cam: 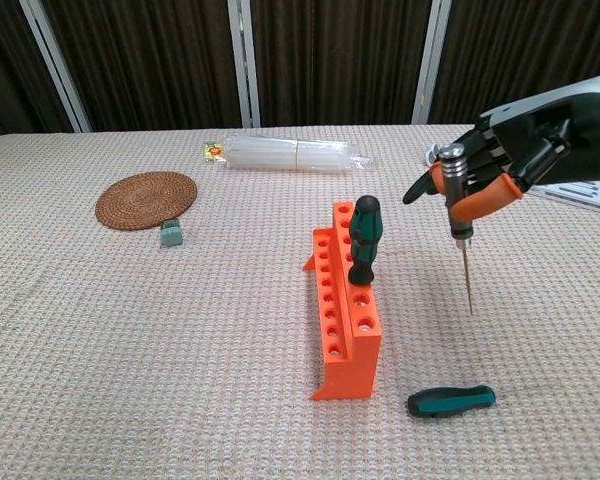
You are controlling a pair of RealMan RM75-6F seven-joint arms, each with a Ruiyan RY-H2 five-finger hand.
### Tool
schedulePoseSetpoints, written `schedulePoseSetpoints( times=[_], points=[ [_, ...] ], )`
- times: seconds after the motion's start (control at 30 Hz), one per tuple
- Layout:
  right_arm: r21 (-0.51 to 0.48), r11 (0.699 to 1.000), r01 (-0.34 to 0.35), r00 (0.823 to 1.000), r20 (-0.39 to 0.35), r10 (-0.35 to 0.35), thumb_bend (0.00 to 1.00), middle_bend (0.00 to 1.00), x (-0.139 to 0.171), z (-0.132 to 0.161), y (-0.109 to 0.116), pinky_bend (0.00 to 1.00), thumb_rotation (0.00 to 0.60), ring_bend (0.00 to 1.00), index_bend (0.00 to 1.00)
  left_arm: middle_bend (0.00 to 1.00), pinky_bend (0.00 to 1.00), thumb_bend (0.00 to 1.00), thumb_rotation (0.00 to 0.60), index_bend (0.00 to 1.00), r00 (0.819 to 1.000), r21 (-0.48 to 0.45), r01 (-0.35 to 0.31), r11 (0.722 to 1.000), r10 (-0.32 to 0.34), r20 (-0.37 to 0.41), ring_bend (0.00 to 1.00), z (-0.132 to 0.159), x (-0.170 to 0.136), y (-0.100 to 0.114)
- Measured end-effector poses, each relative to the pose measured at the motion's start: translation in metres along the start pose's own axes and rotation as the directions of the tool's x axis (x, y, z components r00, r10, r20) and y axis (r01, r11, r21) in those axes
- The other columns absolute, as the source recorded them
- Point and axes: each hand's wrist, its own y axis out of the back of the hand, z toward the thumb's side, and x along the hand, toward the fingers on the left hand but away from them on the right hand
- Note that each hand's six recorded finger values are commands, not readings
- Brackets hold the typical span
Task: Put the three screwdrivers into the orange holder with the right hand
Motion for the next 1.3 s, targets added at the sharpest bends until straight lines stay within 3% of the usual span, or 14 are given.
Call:
schedulePoseSetpoints(
  times=[0.33, 0.87, 1.3],
  points=[
    [-0.077, 0.996, -0.034, 0.996, -0.083, 0.028, 0.26, 0.19, 0.018, 0.006, -0.009, 0.00, 0.600, 0.00, 0.62, 0.00, 0.00, 0.02, 0.600, 0.05, 1.000, 0.001, -0.015, 1.000, 0.015, 0.001, 0.00, -0.002, 0.002, 0.004],
    [-0.085, 0.994, -0.071, 0.975, -0.217, 0.051, 0.26, 0.19, 0.026, 0.025, -0.038, 0.00, 0.600, 0.00, 0.62, 0.00, 0.00, 0.02, 0.600, 0.05, 1.000, 0.002, 0.006, 1.000, -0.006, 0.010, 0.00, 0.002, 0.008, 0.001],
    [-0.060, 0.996, -0.063, 0.960, -0.275, 0.044, 0.26, 0.19, 0.023, 0.049, -0.044, 0.00, 0.600, 0.00, 0.62, 0.00, 0.00, 0.02, 0.600, 0.04, 1.000, -0.001, 0.029, 1.000, -0.029, 0.012, 0.00, 0.005, 0.012, -0.004]
  ],
)
